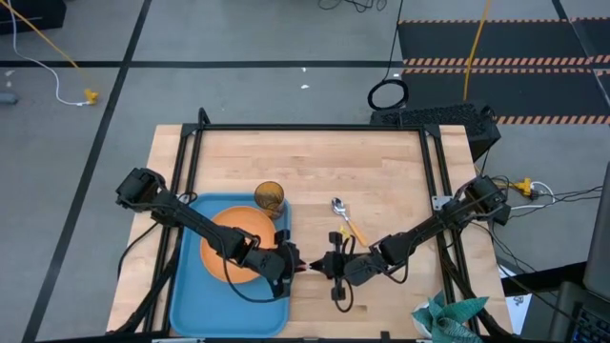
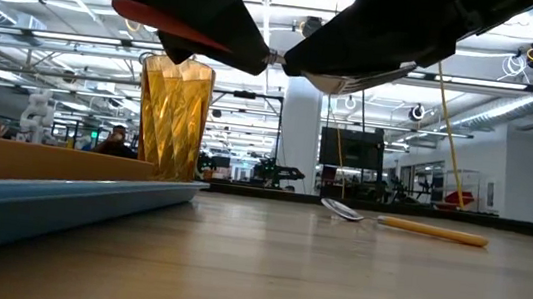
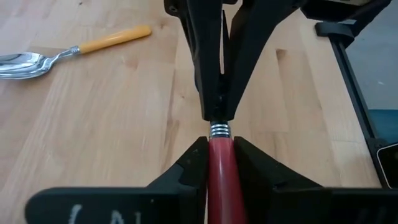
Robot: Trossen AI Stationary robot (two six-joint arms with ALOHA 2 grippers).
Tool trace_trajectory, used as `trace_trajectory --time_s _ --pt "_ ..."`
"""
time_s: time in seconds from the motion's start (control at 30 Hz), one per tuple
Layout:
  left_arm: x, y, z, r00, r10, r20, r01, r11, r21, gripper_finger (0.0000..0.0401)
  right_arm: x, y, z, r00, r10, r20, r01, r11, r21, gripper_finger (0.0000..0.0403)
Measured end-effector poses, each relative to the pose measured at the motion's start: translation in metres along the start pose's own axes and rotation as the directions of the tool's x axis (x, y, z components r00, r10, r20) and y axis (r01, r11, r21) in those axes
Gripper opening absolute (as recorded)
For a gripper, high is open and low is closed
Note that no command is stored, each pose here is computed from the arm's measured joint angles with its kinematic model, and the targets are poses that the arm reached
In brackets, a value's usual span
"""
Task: Pick and place plate/cup/fork/spoon on tray
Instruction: Put the red fork on the blue tray
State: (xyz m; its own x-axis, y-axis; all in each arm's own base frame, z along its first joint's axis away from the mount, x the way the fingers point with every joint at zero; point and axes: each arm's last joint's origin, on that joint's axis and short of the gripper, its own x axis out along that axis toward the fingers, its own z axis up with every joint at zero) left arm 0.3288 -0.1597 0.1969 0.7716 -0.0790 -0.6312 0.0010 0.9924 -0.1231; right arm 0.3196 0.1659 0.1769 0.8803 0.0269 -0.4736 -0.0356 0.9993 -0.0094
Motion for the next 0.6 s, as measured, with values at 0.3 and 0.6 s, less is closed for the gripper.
trace_trajectory --time_s 0.3,0.6 --pt "-0.004 -0.014 -0.007 0.999 -0.036 -0.019 0.037 0.999 0.019 0.0066 -0.005 0.011 0.009 0.994 0.031 0.11 -0.031 1.0 0.001 0.0101" --pt "-0.02 -0.044 -0.035 0.99 -0.047 -0.132 0.05 0.999 0.019 0.0067 -0.022 0.019 0.021 0.984 -0.014 0.176 0.017 1.0 -0.02 0.0144"
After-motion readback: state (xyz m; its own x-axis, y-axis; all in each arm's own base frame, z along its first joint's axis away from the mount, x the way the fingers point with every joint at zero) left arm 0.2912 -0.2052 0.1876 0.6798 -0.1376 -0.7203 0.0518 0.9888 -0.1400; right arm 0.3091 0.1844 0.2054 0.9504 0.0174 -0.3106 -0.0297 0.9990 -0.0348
